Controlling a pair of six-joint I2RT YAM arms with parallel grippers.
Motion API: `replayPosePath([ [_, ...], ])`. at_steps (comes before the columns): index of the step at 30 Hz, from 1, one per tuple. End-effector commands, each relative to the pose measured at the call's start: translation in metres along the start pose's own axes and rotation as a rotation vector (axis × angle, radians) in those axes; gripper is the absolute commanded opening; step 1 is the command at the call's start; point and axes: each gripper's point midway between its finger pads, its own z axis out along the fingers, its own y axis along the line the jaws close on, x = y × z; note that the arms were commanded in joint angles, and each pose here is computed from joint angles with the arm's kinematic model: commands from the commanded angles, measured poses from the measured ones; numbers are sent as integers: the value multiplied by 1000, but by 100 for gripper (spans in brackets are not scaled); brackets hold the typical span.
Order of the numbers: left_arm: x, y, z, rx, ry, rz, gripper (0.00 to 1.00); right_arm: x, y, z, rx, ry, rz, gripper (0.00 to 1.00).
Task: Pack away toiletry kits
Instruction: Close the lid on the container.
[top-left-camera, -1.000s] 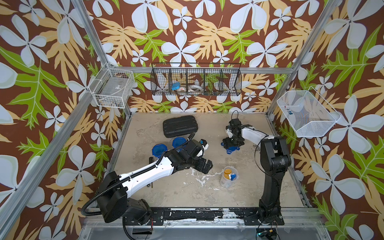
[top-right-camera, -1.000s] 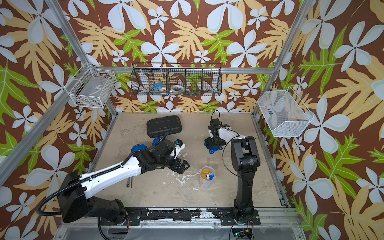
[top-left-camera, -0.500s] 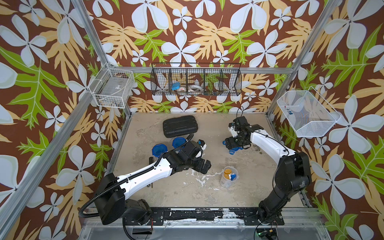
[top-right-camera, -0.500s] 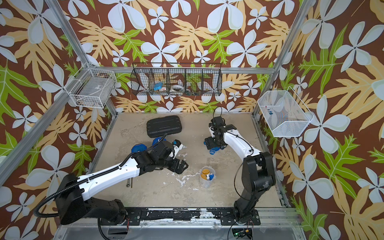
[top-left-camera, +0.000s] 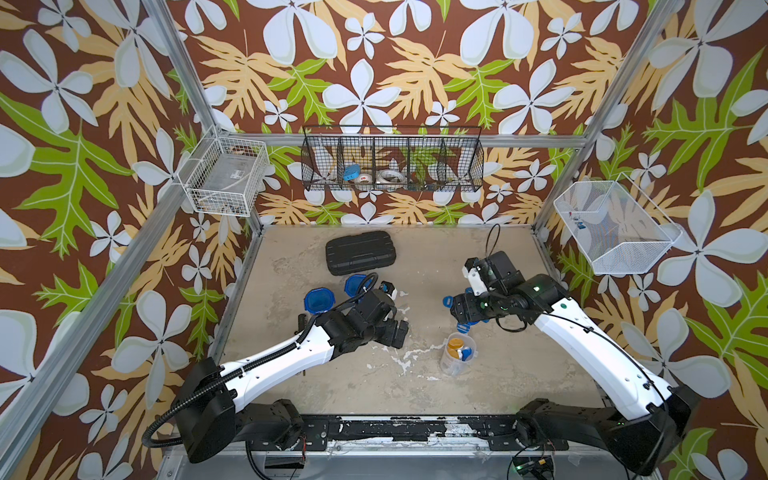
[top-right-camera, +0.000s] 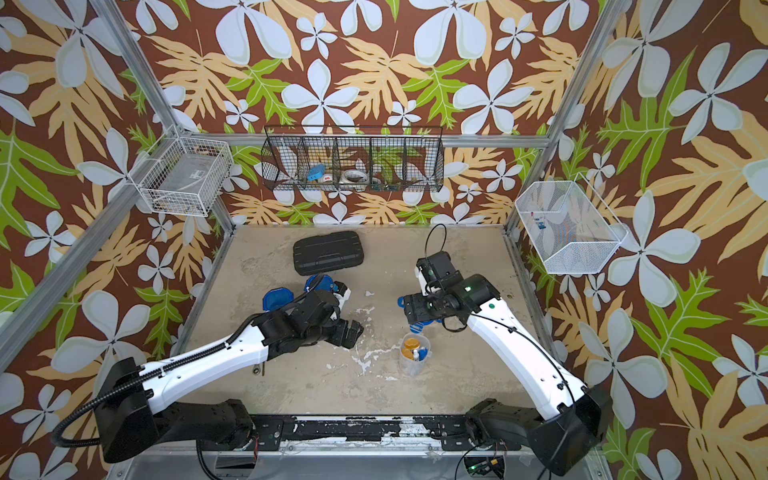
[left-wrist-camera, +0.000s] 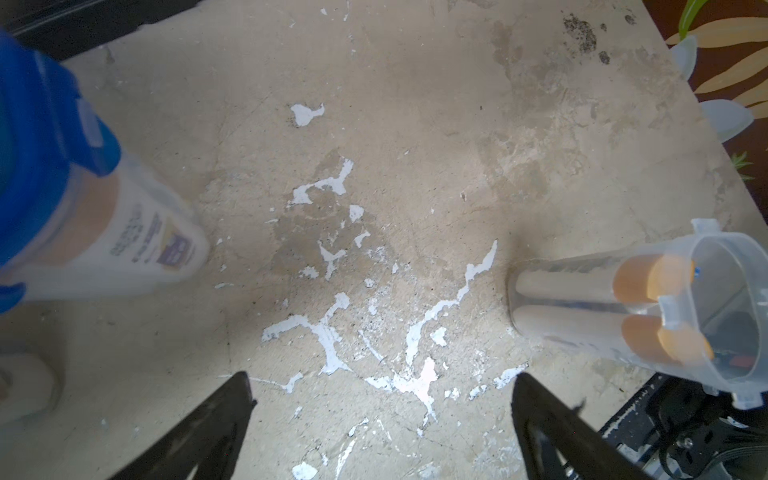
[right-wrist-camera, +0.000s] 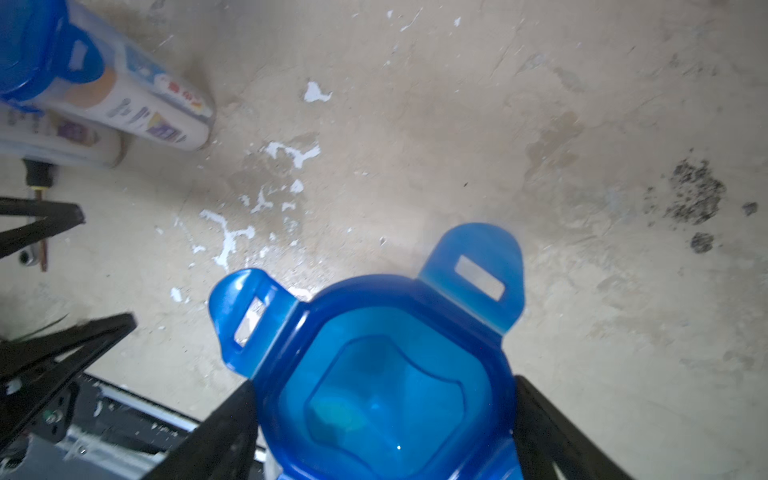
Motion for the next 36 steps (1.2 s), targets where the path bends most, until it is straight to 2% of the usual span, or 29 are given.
replayPosePath([
  [1, -2, 8, -4, -23, -49, -28, 98, 26, 7, -6, 43, 56, 107, 74],
  [11, 1, 11, -19, 2, -95, -30, 98, 58, 31, -1, 141, 83, 95, 73],
  [21, 2, 13, -26, 10, -113, -15, 98, 64, 17, 1, 224, 66, 105, 73],
  [36, 4, 7, -19, 30, -94, -3, 98, 74, 21, 21, 190, 87, 84, 74],
])
